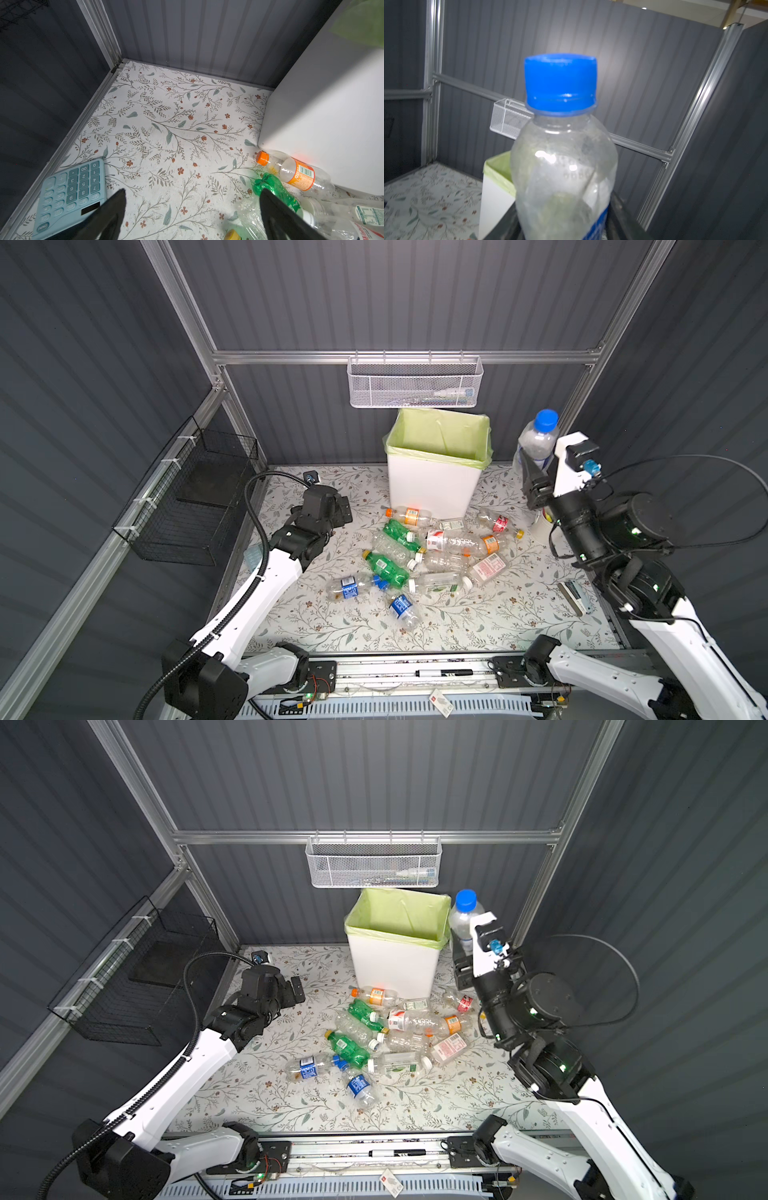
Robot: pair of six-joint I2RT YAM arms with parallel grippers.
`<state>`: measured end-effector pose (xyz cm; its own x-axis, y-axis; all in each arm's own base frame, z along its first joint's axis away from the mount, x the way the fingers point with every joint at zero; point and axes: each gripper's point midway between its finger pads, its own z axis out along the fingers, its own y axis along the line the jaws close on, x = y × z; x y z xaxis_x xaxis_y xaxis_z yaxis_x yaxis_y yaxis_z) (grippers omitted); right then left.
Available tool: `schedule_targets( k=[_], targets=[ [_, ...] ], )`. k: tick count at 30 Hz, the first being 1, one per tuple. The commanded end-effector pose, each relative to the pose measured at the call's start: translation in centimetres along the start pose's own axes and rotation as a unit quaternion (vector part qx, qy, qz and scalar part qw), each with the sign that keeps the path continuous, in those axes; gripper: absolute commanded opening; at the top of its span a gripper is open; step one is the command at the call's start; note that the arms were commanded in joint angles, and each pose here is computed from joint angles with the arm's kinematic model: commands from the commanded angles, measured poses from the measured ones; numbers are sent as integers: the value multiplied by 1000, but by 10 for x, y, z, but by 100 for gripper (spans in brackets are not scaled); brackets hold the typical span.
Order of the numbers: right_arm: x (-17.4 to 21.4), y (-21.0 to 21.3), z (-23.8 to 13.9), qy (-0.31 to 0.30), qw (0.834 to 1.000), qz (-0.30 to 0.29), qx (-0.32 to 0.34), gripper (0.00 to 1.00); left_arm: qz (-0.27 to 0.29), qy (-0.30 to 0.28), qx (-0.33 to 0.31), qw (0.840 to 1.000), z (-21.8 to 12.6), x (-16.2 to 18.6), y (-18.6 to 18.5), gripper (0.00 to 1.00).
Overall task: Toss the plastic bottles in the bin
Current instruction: 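Lift the blue-capped bottle with the right gripper above the bin, then open the right gripper to drop the bottle into the bin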
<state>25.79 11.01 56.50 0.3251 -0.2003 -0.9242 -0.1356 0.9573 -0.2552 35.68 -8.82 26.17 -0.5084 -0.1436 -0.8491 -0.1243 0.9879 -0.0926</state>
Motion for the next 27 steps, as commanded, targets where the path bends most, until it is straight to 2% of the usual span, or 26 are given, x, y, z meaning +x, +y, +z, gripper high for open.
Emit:
schedule_targets(
  k=[1, 3, 5, 8, 9, 11, 12, 15, 19, 22, 27],
  targets=[
    [-16, 12, 47, -51, 998, 28, -20, 53, -14, 2, 6, 1000, -1, 3, 2, 100],
    [11, 30, 88, -7, 997, 50, -55, 54, -17, 6, 13, 1000, 0, 5, -1, 100],
    [53, 55, 120, 69, 989, 75, -105, 57, -18, 8, 17, 1000, 0, 6, -3, 100],
    [136, 88, 158, 224, 956, 108, -156, 64, -24, 9, 25, 999, -2, 8, -4, 100],
    [160, 89, 163, 273, 944, 110, -152, 71, -25, 8, 29, 999, -4, 8, -4, 100],
    [181, 76, 168, 313, 936, 108, -118, 93, -26, 8, 32, 999, -7, 10, -3, 100],
    [181, 66, 170, 312, 938, 110, -98, 98, -28, 9, 31, 999, -8, 12, -1, 100],
    [162, 42, 163, 280, 951, 120, -62, 99, -32, 11, 28, 999, -8, 19, 2, 100],
    [149, 39, 133, 252, 955, 140, -67, 99, -38, 21, 24, 999, -4, 28, 4, 100],
    [157, 47, 105, 254, 951, 157, -82, 99, -37, 25, 24, 999, -1, 30, 3, 100],
    [194, 99, 43, 306, 930, 166, -119, 99, -37, 24, 14, 999, 0, 31, 6, 100]
  ],
)
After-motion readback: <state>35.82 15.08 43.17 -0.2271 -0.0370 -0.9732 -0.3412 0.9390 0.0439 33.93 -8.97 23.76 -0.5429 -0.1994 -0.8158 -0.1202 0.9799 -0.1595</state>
